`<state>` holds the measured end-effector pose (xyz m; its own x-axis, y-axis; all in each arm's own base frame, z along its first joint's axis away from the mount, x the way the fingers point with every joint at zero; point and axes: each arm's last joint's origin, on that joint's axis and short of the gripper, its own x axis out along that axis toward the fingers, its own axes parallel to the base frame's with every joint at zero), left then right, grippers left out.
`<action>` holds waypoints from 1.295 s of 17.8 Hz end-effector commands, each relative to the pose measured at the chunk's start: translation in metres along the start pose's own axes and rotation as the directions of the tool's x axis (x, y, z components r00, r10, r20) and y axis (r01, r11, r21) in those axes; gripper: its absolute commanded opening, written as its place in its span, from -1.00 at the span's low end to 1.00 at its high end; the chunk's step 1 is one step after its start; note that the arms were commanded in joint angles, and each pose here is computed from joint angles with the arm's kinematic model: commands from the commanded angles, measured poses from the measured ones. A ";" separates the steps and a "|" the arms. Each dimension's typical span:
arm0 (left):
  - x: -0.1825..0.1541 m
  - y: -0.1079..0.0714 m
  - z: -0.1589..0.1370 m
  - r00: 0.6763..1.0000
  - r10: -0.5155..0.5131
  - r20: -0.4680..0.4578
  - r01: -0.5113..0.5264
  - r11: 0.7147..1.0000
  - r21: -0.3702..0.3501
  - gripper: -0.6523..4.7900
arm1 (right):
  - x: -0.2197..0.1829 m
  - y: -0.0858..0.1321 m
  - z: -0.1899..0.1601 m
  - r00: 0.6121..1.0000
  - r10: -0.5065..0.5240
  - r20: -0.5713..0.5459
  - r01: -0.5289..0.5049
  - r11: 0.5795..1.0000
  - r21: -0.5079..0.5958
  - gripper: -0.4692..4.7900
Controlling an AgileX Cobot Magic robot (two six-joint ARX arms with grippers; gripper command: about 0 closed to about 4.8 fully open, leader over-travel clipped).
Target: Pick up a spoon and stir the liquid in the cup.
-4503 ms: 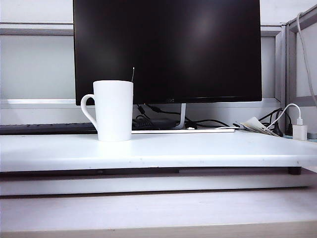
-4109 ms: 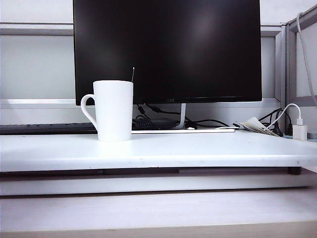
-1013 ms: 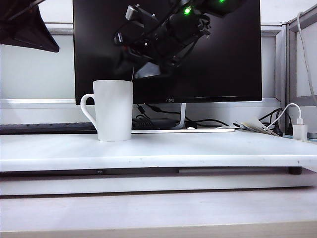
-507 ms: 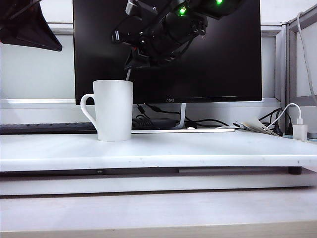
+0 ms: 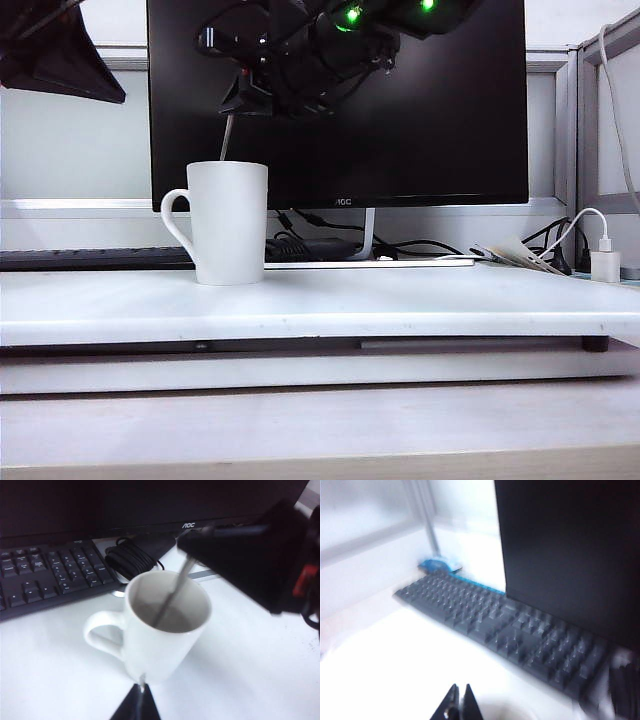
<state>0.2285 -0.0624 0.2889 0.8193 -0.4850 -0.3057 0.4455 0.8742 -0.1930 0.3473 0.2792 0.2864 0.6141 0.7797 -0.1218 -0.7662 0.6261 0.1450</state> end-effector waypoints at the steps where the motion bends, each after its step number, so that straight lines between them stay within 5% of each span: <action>1: -0.001 -0.001 0.003 1.000 -0.009 0.017 0.009 1.000 0.002 -0.78 | -0.011 -0.003 0.001 0.986 -0.113 -0.118 0.105 0.992 -0.070 -0.85; 3: -0.001 -0.001 0.003 1.000 -0.009 0.019 0.009 1.000 0.003 -0.78 | -0.011 -0.005 0.006 0.982 -0.175 -0.064 0.167 0.980 -0.110 -0.85; 6: -0.001 0.000 0.003 1.000 -0.009 0.017 0.009 1.000 0.002 -0.78 | -0.001 0.000 0.008 0.989 -0.129 0.074 0.137 0.985 -0.109 -0.85; 9: -0.001 0.000 0.003 1.000 -0.009 0.018 0.009 1.000 0.005 -0.78 | 0.005 0.011 -0.001 0.999 -0.046 0.019 0.047 0.996 -0.075 -0.85; 12: -0.001 -0.001 0.003 1.000 -0.009 0.018 0.009 1.000 0.010 -0.78 | -0.008 -0.001 0.006 0.990 -0.114 -0.081 0.103 0.986 -0.132 -0.85; 15: -0.001 -0.001 0.003 1.000 -0.009 0.017 0.009 1.000 0.009 -0.78 | -0.007 -0.007 0.012 0.978 -0.207 -0.019 0.201 0.963 -0.182 -0.85; 19: -0.001 -0.001 0.003 1.000 -0.009 0.018 0.009 1.000 0.010 -0.78 | -0.001 0.003 0.008 0.998 0.017 -0.054 -0.024 0.991 -0.128 -0.85; 21: -0.001 -0.001 0.003 1.000 -0.009 0.018 0.009 1.000 0.010 -0.78 | -0.003 -0.001 0.012 0.984 0.045 -0.175 -0.063 0.993 -0.097 -0.85; 23: -0.001 -0.001 0.003 1.000 -0.009 0.017 0.009 1.000 0.009 -0.78 | -0.005 -0.003 0.016 0.979 -0.060 -0.193 0.027 0.985 -0.173 -0.85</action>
<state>0.2285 -0.0622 0.2889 0.8198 -0.4844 -0.3053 0.4453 0.8746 -0.1918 0.3513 0.2742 0.2983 0.5666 0.7644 -0.3076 -0.7987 0.6013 0.0230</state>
